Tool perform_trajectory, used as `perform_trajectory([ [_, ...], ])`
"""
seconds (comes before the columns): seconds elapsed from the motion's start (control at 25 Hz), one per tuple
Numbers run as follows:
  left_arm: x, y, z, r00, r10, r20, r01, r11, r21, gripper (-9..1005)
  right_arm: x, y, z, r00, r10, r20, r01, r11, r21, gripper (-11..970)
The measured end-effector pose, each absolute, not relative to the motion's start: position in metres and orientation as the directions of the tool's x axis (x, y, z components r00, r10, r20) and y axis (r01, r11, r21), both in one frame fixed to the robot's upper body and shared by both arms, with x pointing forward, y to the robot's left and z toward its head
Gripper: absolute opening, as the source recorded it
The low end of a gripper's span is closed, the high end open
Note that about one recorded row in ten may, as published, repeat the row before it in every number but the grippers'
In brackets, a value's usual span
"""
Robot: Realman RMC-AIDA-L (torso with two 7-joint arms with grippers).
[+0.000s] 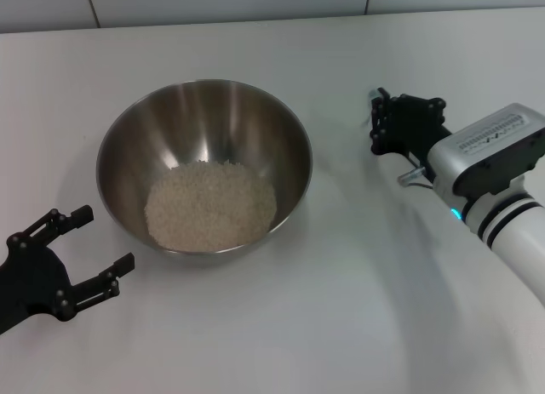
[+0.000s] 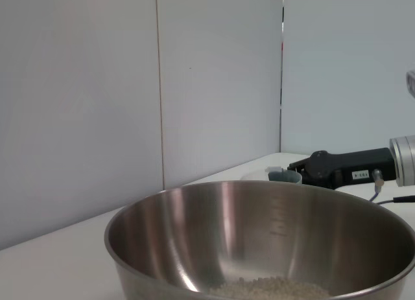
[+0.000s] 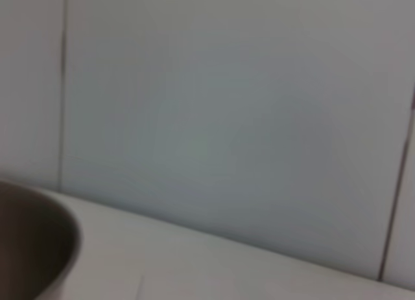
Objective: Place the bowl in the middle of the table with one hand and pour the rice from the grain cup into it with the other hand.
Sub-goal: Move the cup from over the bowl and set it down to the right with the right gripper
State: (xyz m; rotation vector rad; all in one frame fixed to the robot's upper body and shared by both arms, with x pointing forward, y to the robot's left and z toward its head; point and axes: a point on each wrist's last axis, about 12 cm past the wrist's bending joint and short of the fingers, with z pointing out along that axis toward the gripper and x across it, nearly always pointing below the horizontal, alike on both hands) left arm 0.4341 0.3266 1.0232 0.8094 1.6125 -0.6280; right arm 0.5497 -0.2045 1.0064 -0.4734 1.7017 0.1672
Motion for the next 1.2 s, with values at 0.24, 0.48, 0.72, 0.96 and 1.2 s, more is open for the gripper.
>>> perform_trajectory([
  [0.24, 0.434, 0.326, 1.023, -0.094, 0.166, -0.982, 0.787, 0.617, 0.029, 868, 0.548, -0.2, 1.005, -0.123, -0.216, -0.969, -0.418, 0.896, -0.147, 67],
  [0.48, 0.434, 0.326, 1.023, -0.094, 0.166, -0.982, 0.787, 0.617, 0.029, 868, 0.54, -0.197, 1.003, -0.117, -0.218, -0.969, -0.441, 0.886, -0.146, 75],
  [0.72, 0.433, 0.327, 1.023, -0.097, 0.166, -0.981, 0.785, 0.619, 0.027, 868, 0.535, -0.2, 1.0, -0.121, -0.211, -0.97, -0.437, 0.889, -0.139, 121],
  [0.96, 0.432, 0.328, 1.023, -0.1, 0.165, -0.981, 0.784, 0.621, 0.025, 868, 0.521, -0.206, 0.997, -0.101, -0.195, -0.975, -0.432, 0.892, -0.134, 436],
  [1.2, 0.429, 0.33, 1.023, -0.101, 0.167, -0.981, 0.783, 0.622, 0.025, 868, 0.495, -0.223, 0.991, -0.066, -0.174, -0.983, -0.408, 0.903, -0.133, 743],
])
